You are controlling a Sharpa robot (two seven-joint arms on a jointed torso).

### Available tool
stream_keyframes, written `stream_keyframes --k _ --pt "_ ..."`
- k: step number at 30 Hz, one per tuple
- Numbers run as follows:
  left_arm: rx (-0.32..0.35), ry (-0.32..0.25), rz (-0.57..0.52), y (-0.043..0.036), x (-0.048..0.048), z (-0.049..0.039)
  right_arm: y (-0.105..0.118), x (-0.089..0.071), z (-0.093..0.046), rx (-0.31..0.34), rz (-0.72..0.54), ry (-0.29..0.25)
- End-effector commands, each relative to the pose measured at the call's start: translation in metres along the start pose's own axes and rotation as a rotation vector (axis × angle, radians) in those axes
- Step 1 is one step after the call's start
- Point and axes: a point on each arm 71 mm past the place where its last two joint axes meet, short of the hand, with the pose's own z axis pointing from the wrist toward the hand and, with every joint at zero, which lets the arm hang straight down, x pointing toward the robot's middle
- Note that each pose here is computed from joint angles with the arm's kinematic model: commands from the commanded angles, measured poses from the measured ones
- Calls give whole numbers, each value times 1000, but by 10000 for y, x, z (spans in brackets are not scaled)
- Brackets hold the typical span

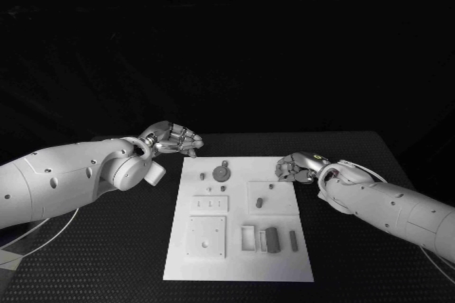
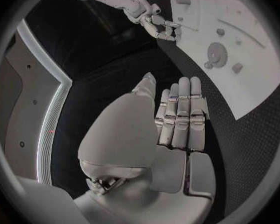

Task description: Assemble the parts on the task board

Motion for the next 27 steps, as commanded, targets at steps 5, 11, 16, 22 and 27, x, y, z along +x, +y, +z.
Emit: stream_keyframes --k 5,11,16,22,27 --pt "7 12 0 -15 19 4 38 19 19 -32 3 30" --pt "8 14 0 -17 25 10 59 -2 38 -39 4 36" --pt "7 12 0 -15 19 11 44 -5 32 -39 4 40" --pt "7 14 0 -16 22 12 28 -20 32 -34 -2 28" --pt "7 13 0 -15 19 12 23 -33 35 -34 -5 24"
